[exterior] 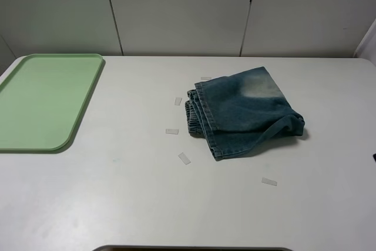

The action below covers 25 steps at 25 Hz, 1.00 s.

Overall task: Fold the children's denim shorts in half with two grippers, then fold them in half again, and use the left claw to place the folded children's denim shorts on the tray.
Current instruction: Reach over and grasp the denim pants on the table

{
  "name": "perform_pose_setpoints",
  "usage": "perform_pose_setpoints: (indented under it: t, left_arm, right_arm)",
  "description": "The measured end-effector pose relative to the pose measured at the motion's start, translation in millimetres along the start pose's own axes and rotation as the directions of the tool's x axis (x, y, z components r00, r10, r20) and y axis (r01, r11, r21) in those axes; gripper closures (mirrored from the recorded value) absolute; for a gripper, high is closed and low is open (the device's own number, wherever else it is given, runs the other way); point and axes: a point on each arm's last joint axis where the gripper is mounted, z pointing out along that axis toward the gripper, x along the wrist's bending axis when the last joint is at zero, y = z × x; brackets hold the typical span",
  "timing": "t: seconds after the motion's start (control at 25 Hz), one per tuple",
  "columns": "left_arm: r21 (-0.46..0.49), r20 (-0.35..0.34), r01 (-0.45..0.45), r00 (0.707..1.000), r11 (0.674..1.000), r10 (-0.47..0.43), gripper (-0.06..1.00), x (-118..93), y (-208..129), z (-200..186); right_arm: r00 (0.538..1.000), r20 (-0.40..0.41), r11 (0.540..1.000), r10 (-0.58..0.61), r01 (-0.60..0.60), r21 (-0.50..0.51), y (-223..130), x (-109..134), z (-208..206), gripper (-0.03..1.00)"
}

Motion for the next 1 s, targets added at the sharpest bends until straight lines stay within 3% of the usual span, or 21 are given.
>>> perform_pose_setpoints:
  t: [0.24, 0.36, 0.56, 0.64, 0.76, 1.0]
  left_arm:
    - [0.000, 0.000, 0.000, 1.000, 1.000, 0.000, 0.06, 0.0, 0.0, 0.0]
    - [0.000, 0.000, 0.000, 1.000, 1.000, 0.000, 0.06, 0.0, 0.0, 0.0]
    - [0.000, 0.000, 0.000, 1.000, 1.000, 0.000, 0.06, 0.0, 0.0, 0.0]
    - [0.000, 0.000, 0.000, 1.000, 1.000, 0.000, 0.06, 0.0, 0.0, 0.0]
    - [0.000, 0.000, 0.000, 1.000, 1.000, 0.000, 0.06, 0.0, 0.0, 0.0]
    - [-0.001, 0.000, 0.000, 1.000, 1.000, 0.000, 0.06, 0.0, 0.1, 0.0]
  right_arm:
    - [0.972, 0.110, 0.967, 0.207, -0.186, -0.174, -40.8, -16.1, -11.3, 0.27]
    - [0.936, 0.162, 0.911, 0.312, -0.246, -0.330, -64.6, -17.2, -12.5, 0.27]
    - [0.904, 0.194, 0.847, 0.382, -0.259, -0.464, -82.8, -14.6, -11.1, 0.27]
    - [0.875, 0.218, 0.796, 0.433, -0.257, -0.548, -97.8, -10.2, -9.6, 0.27]
    - [0.861, 0.239, 0.772, 0.450, -0.240, -0.588, -103.9, -6.9, -12.6, 0.27]
    - [0.863, 0.272, 0.786, 0.425, -0.202, -0.585, -104.5, -6.3, -13.2, 0.27]
